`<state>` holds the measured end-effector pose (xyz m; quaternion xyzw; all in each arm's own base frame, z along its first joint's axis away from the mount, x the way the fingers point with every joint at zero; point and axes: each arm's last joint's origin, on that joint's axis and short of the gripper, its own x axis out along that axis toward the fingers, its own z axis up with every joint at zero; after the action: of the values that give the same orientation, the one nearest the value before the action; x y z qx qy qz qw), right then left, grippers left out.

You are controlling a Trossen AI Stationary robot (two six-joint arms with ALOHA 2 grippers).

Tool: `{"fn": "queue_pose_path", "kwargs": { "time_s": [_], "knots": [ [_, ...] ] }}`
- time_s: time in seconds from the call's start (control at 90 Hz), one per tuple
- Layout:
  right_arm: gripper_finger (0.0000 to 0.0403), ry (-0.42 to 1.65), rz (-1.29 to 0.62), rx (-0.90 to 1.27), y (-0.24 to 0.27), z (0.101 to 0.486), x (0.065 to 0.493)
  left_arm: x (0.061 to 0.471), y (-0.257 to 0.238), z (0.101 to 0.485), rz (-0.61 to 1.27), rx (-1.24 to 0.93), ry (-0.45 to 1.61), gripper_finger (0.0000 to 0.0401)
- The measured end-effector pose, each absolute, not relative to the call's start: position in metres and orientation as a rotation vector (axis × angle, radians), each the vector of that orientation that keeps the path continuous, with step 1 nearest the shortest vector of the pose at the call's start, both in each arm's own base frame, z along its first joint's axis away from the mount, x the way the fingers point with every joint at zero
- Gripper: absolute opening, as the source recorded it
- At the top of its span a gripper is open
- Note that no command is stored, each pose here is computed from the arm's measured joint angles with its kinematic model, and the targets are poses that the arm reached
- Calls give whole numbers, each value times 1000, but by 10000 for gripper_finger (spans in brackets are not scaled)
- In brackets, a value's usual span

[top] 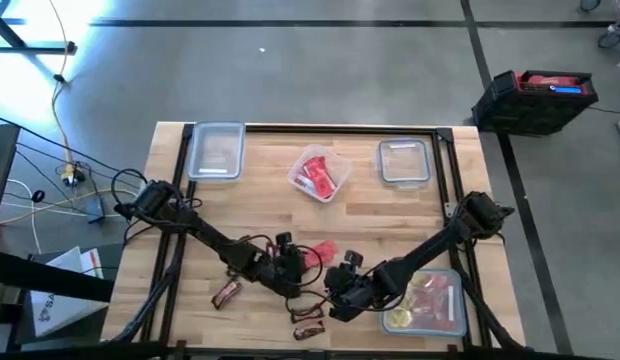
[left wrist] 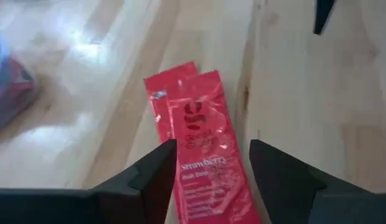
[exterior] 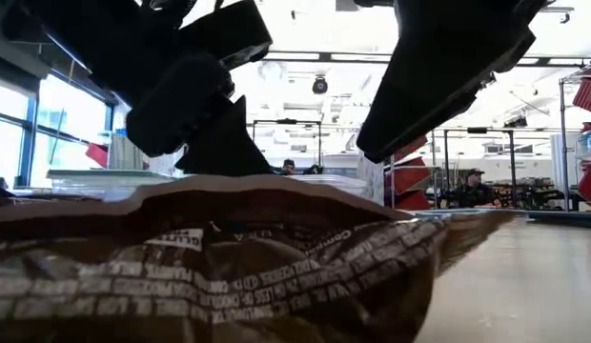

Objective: Sort candy
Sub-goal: Put the middle right strawberry red into upper middle transparent bin

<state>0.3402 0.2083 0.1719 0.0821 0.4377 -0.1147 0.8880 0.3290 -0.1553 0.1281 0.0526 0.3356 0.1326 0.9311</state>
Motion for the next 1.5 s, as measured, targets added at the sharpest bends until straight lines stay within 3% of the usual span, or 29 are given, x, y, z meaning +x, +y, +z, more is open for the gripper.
{"fn": "queue_pose_path", "kwargs": {
  "time_s": [0.344, 0.778, 0.956, 1.256, 1.5],
  "knots": [
    [176, 894, -241, 173, 212, 162, 345, 335, -152, 99, 326, 80, 699, 199],
    [176, 926, -245, 187, 216, 139, 349, 336, -151, 95, 337, 67, 703, 191],
    [176, 921, -247, 186, 216, 139, 350, 336, -151, 95, 336, 78, 710, 145],
    [176, 909, -258, 181, 215, 139, 350, 335, -151, 96, 339, 83, 711, 15],
    [176, 912, -250, 164, 210, 142, 353, 329, -156, 140, 279, 101, 633, 14]
  ]
}}
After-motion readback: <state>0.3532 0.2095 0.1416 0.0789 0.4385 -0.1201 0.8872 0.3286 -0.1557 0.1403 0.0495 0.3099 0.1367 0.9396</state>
